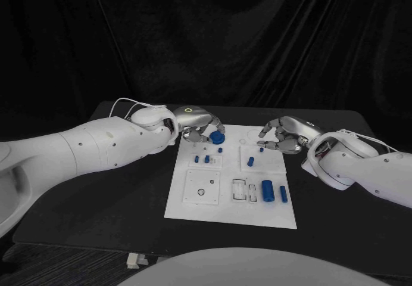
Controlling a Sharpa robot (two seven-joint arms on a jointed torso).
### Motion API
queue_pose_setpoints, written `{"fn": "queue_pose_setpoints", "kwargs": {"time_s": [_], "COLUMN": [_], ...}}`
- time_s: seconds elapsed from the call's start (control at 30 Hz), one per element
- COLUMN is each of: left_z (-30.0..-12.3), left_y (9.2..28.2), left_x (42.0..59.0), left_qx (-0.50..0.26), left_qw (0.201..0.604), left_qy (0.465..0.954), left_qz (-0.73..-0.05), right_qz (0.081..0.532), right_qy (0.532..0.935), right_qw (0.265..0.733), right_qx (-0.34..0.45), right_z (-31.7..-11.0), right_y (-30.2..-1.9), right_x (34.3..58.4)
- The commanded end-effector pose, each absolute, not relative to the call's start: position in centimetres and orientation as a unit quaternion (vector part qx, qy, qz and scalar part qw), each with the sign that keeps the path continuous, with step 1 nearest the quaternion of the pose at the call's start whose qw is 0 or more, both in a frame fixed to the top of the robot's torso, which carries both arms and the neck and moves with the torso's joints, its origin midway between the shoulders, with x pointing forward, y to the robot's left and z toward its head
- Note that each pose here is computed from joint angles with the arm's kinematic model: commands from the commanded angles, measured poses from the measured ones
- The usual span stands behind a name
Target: Assemble the parts on the task board
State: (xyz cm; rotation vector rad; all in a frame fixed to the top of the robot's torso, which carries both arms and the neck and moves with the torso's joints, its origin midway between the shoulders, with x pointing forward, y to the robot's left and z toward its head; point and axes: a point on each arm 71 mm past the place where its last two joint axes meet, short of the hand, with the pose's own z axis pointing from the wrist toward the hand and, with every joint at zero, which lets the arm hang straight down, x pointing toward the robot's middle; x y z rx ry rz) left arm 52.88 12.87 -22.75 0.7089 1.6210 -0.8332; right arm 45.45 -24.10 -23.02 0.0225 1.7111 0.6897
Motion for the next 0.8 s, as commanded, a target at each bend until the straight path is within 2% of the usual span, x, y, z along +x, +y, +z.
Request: {"fn": "queue_pose_setpoints", "kwargs": {"time_s": [0.03,0.33,0.8], "left_z": [-23.2,-23.9,-24.7], "left_y": [12.2,10.9,9.0], "left_x": [52.8,53.1,53.1], "left_qx": [0.349,0.344,0.342], "left_qw": [0.559,0.543,0.533], "left_qy": [0.676,0.701,0.711], "left_qz": [-0.330,-0.309,-0.304], "right_qz": [0.302,0.304,0.303], "right_qy": [0.736,0.740,0.742], "right_qw": [0.605,0.601,0.598], "right_qx": [0.005,0.002,0.002], "right_z": [-22.9,-23.0,-23.0], "right_y": [-24.0,-23.7,-23.7], "right_x": [45.5,45.5,45.5]}}
